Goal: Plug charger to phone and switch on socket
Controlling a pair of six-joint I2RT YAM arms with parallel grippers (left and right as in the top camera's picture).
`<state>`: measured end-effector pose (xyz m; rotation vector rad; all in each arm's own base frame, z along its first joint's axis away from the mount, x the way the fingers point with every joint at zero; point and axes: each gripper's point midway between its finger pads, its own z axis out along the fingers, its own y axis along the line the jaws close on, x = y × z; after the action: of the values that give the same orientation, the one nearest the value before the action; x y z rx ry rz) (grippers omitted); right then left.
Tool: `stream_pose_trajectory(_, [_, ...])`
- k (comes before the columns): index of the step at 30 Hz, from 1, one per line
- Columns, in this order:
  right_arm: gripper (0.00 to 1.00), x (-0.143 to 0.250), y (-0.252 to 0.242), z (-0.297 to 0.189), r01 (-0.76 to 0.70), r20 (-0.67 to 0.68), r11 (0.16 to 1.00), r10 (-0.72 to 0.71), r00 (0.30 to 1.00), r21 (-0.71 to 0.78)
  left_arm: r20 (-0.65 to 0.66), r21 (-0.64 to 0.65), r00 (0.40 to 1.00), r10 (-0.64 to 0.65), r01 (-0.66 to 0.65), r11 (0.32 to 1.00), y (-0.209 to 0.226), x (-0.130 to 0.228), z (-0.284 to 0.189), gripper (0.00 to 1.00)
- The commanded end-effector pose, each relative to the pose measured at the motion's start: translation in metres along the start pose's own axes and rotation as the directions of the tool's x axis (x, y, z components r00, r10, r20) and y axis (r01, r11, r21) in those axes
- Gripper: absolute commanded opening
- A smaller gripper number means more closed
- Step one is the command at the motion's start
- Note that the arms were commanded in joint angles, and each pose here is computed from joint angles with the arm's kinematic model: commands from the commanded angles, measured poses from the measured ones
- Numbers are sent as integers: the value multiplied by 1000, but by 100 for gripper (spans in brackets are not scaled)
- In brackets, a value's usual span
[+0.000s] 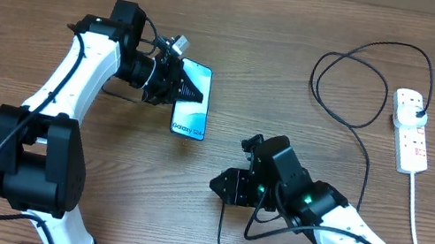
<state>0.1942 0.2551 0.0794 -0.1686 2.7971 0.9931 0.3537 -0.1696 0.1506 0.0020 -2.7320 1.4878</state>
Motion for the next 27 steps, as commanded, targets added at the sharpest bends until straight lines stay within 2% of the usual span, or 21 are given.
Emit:
stream_pose_trajectory(1, [44, -8, -8, 4, -41, -5, 996, 41, 999, 85, 12, 14, 1000, 15, -15, 1000, -8, -4, -3, 4])
stream_pose_trajectory(11, [45, -22, -20, 13, 6, -82, 969, 14, 997, 246, 43, 15, 999, 9, -10, 1000, -3, -11, -12, 4])
stream_pose_trajectory(19, [45, -9, -38, 43, 72, -121, 930, -30, 992, 361, 52, -2, 999, -4, 5, 1000, 3, -12, -16, 4])
stream_pose_trajectory(21, [41, -9, -37, 46, 80, -125, 924, -35, 992, 373, 53, -11, 999, -5, 6, 1000, 5, -12, -16, 4])
stream_pose_trajectory(25, [39, -11, -38, 46, 77, -119, 922, -34, 992, 380, 53, -10, 999, -6, 6, 1000, 5, -12, -16, 4])
stream_pose_trajectory(27, [34, -9, -39, 47, 73, -125, 920, -26, 992, 386, 51, -11, 999, -9, 9, 1000, 5, -12, -16, 4])
